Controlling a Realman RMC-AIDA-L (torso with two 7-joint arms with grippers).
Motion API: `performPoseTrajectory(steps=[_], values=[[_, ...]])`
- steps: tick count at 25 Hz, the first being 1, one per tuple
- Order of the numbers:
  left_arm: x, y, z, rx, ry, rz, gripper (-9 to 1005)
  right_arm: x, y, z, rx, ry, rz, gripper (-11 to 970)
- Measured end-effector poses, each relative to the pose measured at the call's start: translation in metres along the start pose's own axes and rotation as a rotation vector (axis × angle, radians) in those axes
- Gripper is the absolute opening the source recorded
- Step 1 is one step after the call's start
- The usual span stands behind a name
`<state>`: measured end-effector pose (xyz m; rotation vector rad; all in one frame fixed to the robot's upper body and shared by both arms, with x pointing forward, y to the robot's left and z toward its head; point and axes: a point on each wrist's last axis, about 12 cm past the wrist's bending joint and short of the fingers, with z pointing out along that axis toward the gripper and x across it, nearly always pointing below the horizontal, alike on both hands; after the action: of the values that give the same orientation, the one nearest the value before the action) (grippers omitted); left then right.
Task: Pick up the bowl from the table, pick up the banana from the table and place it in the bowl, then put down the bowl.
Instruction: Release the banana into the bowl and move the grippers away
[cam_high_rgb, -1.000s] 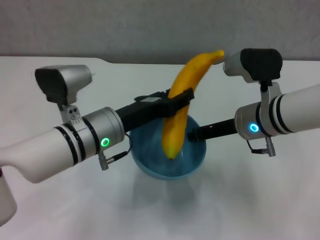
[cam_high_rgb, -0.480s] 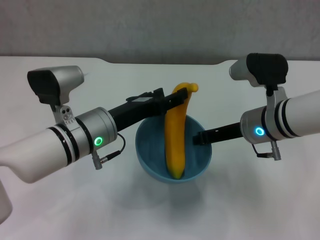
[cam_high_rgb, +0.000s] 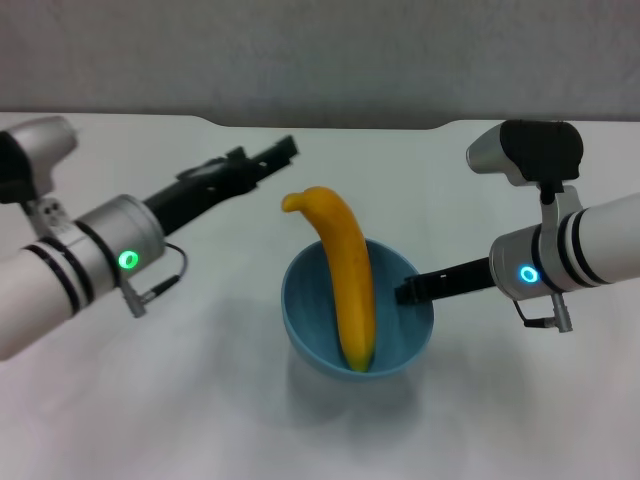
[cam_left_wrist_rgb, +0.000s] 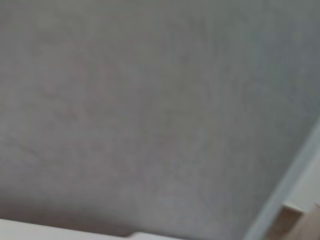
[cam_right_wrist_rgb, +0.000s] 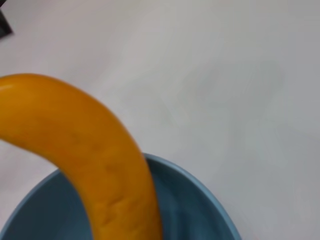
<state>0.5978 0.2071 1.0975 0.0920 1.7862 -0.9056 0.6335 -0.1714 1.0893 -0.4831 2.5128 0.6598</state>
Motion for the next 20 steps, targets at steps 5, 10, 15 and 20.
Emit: performPoseTrajectory(steps=[5,10,15,20], values=[[-0.014,0.017,-0.01,-0.051,-0.034,0.014,907,0.002,-0.006,-0.004,-0.011,0.036,0.024,33],[-0.024,0.038,-0.027,-0.134,-0.07,0.055,906,-0.002,-0.012,-0.01,0.007,0.08,0.018,33],[-0.032,0.055,-0.042,-0.209,-0.094,0.091,906,-0.003,-0.017,-0.014,0.031,0.12,0.028,33],[-0.029,0.064,-0.055,-0.246,-0.109,0.069,907,0.003,-0.018,-0.008,0.057,0.185,0.02,34]])
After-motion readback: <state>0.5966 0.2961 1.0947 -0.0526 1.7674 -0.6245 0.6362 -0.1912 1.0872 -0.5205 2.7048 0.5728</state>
